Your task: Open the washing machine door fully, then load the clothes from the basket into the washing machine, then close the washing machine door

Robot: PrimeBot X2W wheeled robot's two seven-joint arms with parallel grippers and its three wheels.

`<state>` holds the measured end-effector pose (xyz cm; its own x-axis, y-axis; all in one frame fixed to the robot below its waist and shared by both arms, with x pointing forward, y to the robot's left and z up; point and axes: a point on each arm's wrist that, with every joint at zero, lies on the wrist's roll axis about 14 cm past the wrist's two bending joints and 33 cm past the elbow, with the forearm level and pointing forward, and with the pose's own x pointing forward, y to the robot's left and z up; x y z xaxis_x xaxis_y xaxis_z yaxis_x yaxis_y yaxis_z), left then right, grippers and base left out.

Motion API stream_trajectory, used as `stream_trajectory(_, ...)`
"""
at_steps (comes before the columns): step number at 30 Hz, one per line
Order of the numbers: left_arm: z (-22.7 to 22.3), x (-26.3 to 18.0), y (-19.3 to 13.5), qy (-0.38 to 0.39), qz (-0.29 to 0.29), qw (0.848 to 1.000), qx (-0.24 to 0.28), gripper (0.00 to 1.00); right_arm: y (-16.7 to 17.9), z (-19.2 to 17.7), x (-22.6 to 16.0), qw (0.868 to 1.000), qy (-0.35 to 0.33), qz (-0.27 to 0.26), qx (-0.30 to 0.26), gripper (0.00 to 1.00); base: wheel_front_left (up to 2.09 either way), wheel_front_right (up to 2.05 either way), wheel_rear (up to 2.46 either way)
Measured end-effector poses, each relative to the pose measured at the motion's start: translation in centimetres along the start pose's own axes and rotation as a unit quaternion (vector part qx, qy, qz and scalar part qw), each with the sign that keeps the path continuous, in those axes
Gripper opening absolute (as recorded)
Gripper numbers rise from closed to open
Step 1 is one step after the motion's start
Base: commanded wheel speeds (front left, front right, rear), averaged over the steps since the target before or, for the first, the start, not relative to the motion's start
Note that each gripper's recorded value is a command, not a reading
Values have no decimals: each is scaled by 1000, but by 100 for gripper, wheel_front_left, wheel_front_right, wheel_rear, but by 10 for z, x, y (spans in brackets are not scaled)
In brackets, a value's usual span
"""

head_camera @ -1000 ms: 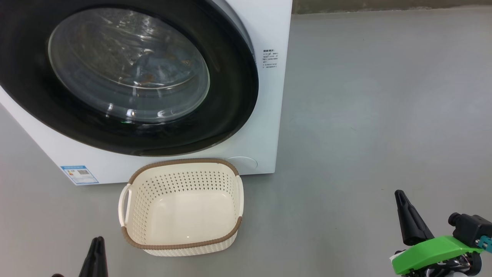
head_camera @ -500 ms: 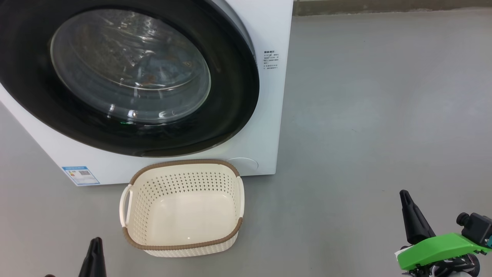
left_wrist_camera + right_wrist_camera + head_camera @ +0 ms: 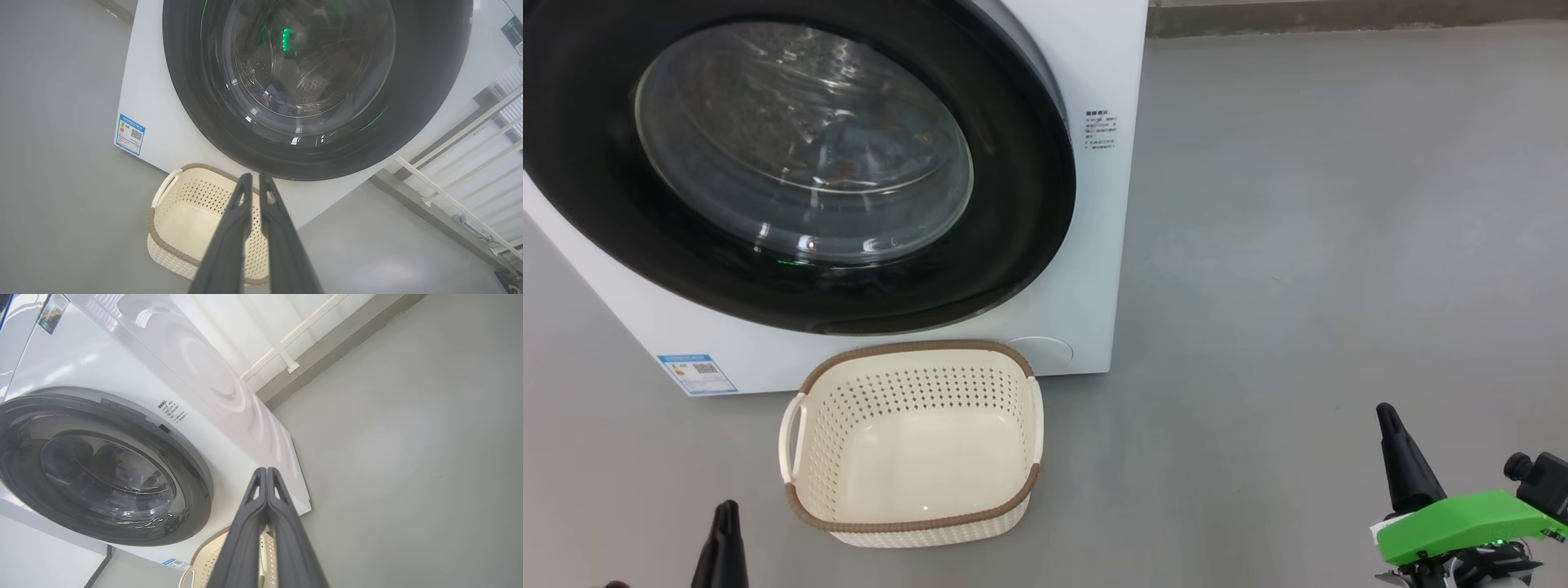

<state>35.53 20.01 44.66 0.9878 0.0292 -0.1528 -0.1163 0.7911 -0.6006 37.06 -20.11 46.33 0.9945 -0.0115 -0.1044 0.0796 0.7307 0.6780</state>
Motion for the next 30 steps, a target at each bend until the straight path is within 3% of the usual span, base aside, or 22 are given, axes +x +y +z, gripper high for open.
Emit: stream_trajectory(30, 6, 6, -6, 0, 2, 988, -155, 0, -1, 3, 1, 990, 0, -13, 139, 0, 0, 0, 0)
